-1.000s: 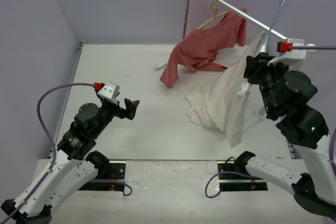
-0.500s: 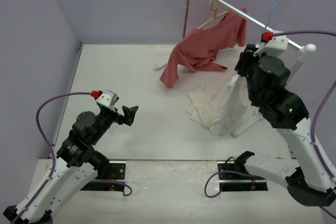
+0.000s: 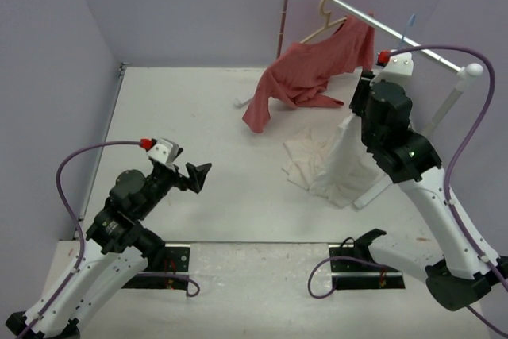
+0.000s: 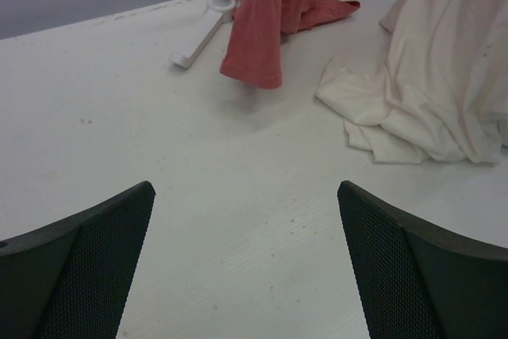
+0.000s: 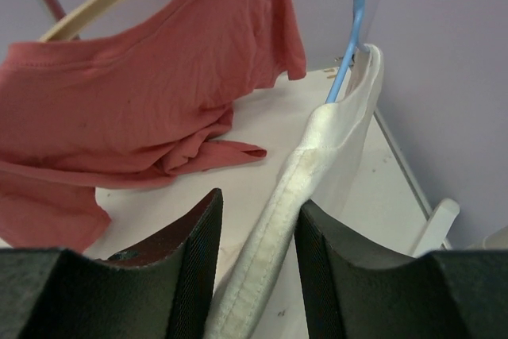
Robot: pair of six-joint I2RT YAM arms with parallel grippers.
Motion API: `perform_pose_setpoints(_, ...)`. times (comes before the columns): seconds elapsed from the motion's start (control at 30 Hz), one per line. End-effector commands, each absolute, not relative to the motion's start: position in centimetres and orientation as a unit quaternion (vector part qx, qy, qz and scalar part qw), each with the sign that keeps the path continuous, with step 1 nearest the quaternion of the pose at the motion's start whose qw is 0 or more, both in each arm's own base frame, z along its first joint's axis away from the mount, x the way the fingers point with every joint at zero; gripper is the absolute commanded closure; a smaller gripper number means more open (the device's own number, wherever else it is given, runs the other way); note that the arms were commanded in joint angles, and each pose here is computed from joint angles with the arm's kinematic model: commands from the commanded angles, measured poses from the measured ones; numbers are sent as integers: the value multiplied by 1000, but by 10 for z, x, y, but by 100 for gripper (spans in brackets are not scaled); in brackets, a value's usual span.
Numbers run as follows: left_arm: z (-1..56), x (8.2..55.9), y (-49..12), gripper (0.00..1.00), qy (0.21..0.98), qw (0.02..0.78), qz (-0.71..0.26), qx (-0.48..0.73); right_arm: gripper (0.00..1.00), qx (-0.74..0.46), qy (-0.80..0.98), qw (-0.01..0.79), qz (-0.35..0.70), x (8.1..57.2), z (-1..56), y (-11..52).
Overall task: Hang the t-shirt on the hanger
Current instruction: Place the hanger at the clothesline.
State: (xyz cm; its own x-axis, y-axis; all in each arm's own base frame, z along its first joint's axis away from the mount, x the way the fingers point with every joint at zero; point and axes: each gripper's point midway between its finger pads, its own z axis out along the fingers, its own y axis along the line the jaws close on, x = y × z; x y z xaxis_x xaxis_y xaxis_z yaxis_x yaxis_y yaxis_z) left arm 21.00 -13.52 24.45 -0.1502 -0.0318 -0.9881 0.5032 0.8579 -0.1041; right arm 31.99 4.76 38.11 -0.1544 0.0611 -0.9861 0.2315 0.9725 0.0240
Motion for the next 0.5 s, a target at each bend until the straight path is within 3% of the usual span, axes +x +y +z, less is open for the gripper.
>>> perform_pose_setpoints(0.0, 251, 210, -139, 0, 712, 645, -223, 165, 100, 118, 742, 659, -41, 329, 372, 50)
perform_pose_setpoints(0.17, 249, 210, -140, 0, 714, 642, -224, 168, 97, 105, 752, 650, -22, 333, 337, 61)
perform_pose_setpoints(0.27, 250, 209, -141, 0, 713, 641, -227, 171, 87, 104, 761, 640, -21, 337, 318, 65)
perform_pose_setpoints(0.47, 247, 209, -141, 0, 715, 639, -225, 170, 83, 106, 788, 606, -11, 356, 278, 72)
